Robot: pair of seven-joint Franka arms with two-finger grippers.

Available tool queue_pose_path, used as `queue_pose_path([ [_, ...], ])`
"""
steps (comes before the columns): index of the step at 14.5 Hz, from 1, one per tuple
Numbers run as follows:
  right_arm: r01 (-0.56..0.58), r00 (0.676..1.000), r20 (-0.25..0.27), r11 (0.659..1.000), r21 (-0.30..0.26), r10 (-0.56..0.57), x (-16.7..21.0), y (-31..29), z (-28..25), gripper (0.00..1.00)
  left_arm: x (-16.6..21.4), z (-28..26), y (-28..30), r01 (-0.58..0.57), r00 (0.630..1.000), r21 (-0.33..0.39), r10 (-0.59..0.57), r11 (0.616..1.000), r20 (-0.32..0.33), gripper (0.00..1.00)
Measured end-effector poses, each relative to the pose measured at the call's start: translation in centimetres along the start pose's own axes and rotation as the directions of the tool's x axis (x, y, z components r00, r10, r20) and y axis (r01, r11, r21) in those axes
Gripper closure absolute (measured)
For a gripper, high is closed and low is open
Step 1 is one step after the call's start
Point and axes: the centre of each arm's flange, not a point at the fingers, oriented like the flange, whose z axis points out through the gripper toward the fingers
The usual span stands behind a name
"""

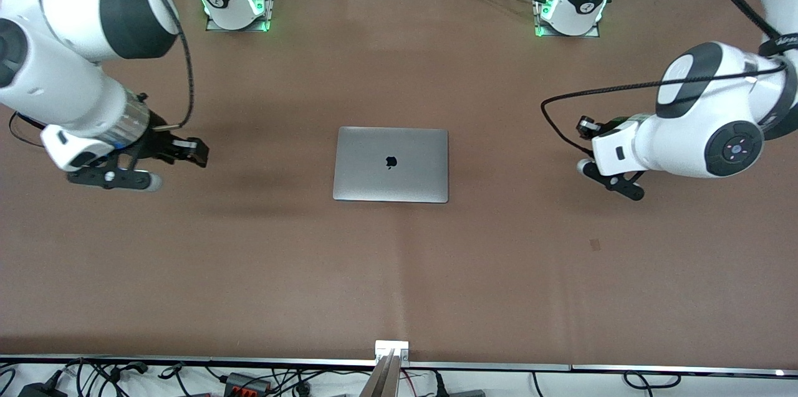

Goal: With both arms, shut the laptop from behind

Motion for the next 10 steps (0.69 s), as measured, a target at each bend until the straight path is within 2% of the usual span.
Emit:
queue_pose_path([
  [2, -0.012, 1.0, -0.018, 1.0, -0.012, 0.012, 0.8, 3.5, -1.7, 0.04, -1.2, -2.5, -0.4, 0.028, 1.0, 0.039, -0.028, 0.999, 0.003, 0.85],
  [3, -0.013, 1.0, -0.023, 1.0, -0.019, 0.013, 1.2, 5.2, -2.1, 0.0, -1.7, -3.9, -0.6, 0.039, 0.999, 0.048, -0.038, 0.998, -0.016, 0.74],
  [5, -0.033, 0.999, -0.029, 0.999, -0.027, 0.032, 1.7, 8.1, -2.5, 0.0, -2.7, -6.5, -1.0, 0.056, 0.997, 0.056, -0.052, 0.997, -0.064, 0.59],
  [6, -0.046, 0.998, -0.032, 0.999, -0.025, 0.045, 1.9, 9.3, -2.6, 0.0, -3.2, -7.5, -1.0, 0.061, 0.995, 0.057, -0.056, 0.997, -0.078, 0.47],
  [10, -0.061, 0.996, -0.068, 0.998, 0.025, 0.062, 3.1, 13.1, -4.5, 0.0, -6.4, -11.3, 0.5, 0.08, 0.99, 0.087, -0.069, 0.993, -0.123, 0.09],
])
